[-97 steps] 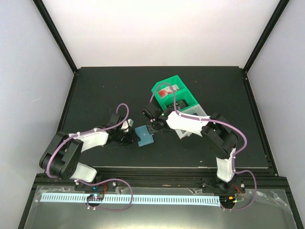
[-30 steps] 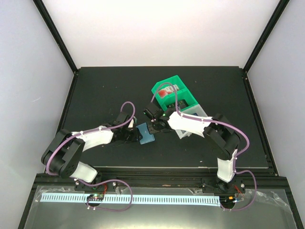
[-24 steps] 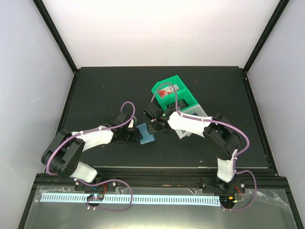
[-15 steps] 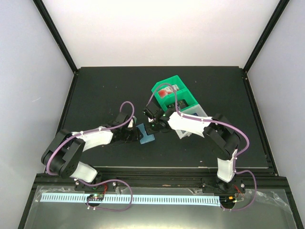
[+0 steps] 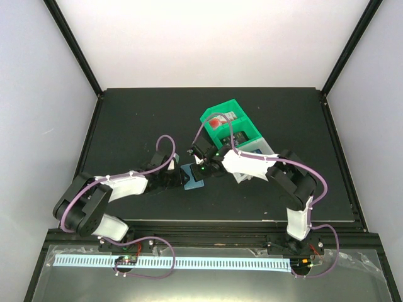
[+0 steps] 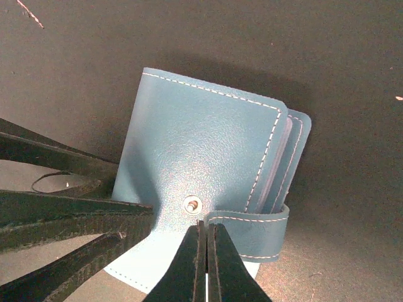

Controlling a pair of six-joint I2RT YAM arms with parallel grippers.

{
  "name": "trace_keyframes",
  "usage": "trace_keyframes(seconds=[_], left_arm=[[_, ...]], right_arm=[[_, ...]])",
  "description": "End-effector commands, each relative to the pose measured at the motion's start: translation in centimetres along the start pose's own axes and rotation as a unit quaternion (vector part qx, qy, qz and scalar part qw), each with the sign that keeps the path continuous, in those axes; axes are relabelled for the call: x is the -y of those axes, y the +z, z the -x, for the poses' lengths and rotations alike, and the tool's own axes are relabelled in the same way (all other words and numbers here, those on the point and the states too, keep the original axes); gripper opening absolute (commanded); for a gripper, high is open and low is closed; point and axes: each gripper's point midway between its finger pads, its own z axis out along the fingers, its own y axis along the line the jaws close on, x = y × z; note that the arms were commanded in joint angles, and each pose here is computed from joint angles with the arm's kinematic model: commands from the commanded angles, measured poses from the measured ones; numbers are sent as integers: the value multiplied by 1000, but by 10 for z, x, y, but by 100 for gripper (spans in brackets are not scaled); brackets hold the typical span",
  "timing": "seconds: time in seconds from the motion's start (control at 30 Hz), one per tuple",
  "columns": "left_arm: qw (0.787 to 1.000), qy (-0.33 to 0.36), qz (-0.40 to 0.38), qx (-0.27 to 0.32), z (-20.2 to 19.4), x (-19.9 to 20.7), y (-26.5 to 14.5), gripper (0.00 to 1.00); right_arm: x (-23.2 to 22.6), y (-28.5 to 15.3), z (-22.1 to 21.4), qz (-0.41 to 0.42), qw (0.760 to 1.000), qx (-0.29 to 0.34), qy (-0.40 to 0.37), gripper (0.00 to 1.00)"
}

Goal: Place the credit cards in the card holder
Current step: Close the card holder at the center of the board.

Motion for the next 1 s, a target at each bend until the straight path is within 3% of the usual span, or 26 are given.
trace_keyframes(seconds=[0.0, 0.53, 0.8, 0.97], left_arm=[[998, -26, 38, -47, -33, -30, 5, 34], [998, -19, 0, -56, -37, -19, 4, 29], [998, -14, -4, -59, -37, -18, 5, 29], [998, -11, -3, -56, -37, -19, 5, 30]], right_arm=[[-4, 6, -1, 11, 1000, -7, -10, 1], [-2, 15, 1, -9, 999, -28, 19, 2], [-4, 10, 5, -9, 999, -25, 25, 19], [-8, 0, 9, -3, 999, -14, 34, 20]])
